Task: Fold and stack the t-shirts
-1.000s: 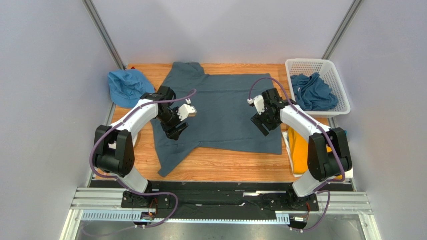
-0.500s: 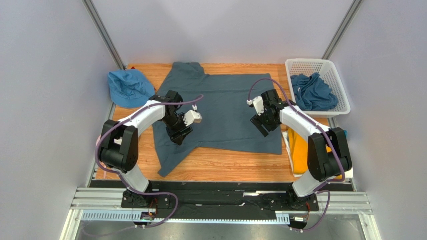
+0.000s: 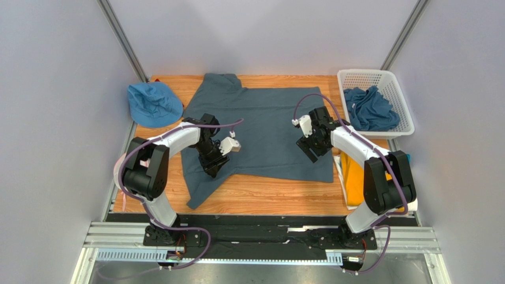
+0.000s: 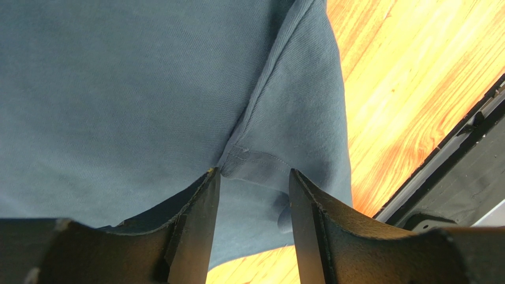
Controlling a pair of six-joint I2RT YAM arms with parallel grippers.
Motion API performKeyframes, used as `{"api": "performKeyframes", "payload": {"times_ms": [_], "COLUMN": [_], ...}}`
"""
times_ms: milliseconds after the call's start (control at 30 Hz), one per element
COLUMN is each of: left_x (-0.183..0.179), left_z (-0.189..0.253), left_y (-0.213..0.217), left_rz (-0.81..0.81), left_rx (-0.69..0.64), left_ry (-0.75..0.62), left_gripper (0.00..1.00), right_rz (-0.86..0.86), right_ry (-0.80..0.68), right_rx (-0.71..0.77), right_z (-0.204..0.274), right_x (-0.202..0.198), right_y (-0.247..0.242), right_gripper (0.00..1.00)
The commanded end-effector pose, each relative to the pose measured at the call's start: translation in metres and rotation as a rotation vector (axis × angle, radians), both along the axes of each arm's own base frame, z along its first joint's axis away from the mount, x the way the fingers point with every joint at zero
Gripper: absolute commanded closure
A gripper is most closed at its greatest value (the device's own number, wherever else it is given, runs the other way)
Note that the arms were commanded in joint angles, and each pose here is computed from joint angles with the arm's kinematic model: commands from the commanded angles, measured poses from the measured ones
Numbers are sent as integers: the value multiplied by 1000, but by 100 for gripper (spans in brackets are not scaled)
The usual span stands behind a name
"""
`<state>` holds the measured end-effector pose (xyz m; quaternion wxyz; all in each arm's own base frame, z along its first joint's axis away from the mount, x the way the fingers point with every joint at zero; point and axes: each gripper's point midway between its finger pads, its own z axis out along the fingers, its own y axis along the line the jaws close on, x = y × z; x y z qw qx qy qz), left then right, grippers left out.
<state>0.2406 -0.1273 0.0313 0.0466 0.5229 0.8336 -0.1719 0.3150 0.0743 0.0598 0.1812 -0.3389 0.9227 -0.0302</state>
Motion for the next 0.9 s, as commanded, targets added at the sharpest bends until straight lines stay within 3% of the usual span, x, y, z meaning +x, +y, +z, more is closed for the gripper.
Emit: {"api": "performKeyframes", "payload": {"times_ms": [0, 433, 533, 633, 867], "left_x": [1, 5, 6, 6, 7], "left_z": [-3, -4, -5, -5, 3], "left_y": [-11, -13, -13, -13, -12], "left_rz": [-7, -4, -2, 0, 9], "left_rx": [-30, -19, -17, -11, 7], "left_ry": [1, -3, -3, -3, -38], "left_gripper": [46, 61, 74, 100, 100], "right_rz": [-4, -4, -2, -2, -5], "right_ry": [-45, -37, -29, -27, -23], "right_rx": [34, 43, 44, 43, 43], "right_z": [9, 8, 6, 6, 6], "right_x": [5, 2, 0, 0, -1], "right_y": [7, 7, 8, 8, 7], "right_gripper": [26, 27, 27, 27, 27]}}
